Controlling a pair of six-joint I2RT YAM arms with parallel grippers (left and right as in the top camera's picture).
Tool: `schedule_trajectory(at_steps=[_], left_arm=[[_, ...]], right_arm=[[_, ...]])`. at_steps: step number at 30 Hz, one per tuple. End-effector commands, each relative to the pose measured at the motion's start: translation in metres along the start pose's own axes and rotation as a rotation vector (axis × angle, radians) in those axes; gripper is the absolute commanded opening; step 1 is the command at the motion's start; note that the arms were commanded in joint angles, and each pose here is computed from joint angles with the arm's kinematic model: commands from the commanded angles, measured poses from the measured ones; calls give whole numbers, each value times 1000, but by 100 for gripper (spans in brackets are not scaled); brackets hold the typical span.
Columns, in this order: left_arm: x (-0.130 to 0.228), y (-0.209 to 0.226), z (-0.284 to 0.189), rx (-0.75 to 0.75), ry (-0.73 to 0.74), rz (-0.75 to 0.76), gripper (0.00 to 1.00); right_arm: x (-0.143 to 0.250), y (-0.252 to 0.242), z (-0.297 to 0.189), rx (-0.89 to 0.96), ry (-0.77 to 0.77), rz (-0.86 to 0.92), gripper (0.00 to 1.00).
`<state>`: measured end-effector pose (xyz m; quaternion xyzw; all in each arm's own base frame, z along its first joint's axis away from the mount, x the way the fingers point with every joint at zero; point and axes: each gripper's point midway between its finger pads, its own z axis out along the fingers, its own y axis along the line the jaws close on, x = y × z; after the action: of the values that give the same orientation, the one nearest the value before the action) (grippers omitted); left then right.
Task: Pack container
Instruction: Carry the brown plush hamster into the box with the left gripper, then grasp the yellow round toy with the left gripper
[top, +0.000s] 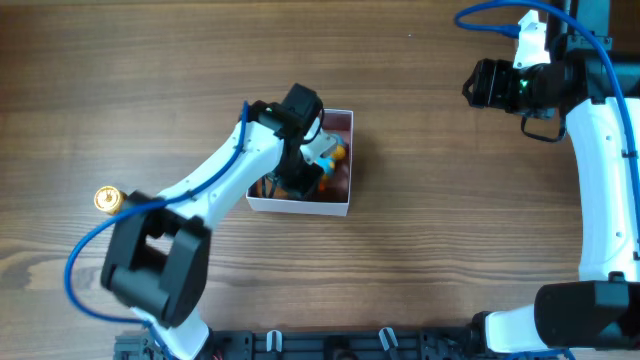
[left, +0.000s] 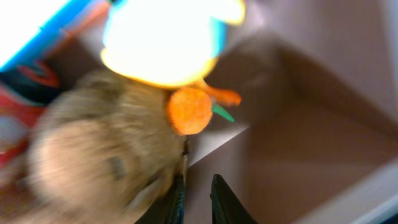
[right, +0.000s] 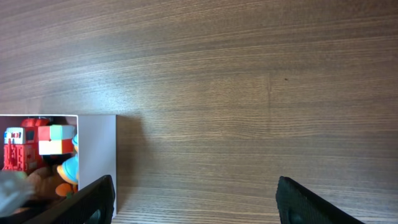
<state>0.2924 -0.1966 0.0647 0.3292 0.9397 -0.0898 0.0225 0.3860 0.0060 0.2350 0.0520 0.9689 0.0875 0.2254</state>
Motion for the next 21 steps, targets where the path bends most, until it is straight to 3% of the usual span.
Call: schedule_trajectory(at_steps=[1, 4, 5, 6, 7, 8, 11, 14, 18, 21], left_arm=[[-17, -5, -52, -38, -158, 32, 17], [-19, -10, -80, -51, -239, 46, 20], [-18, -12, -95, -59, -282, 50, 47], [-18, -11, -105, -68, -309, 49, 58], [-16, -5, -121, -101, -353, 8, 95], [-10, 16, -144, -182, -412, -106, 100], [29, 79, -210, -363, -582, -452, 100], [103, 144, -259, -448, -720, -917, 100], [217, 216, -245, -524, -669, -1535, 100], [247, 241, -203, -421, -564, -1728, 100]], right_arm=[[3, -4, 6, 22, 18, 7, 80], [3, -4, 6, 22, 18, 1, 80], [3, -4, 6, 22, 18, 1, 80], [3, -4, 6, 22, 18, 0, 80], [3, -4, 6, 22, 18, 0, 80], [3, -4, 6, 22, 18, -3, 80], [3, -4, 6, 22, 18, -4, 80], [3, -4, 6, 22, 18, -3, 80], [3, -4, 6, 21, 18, -3, 80], [3, -4, 6, 18, 18, -3, 80]])
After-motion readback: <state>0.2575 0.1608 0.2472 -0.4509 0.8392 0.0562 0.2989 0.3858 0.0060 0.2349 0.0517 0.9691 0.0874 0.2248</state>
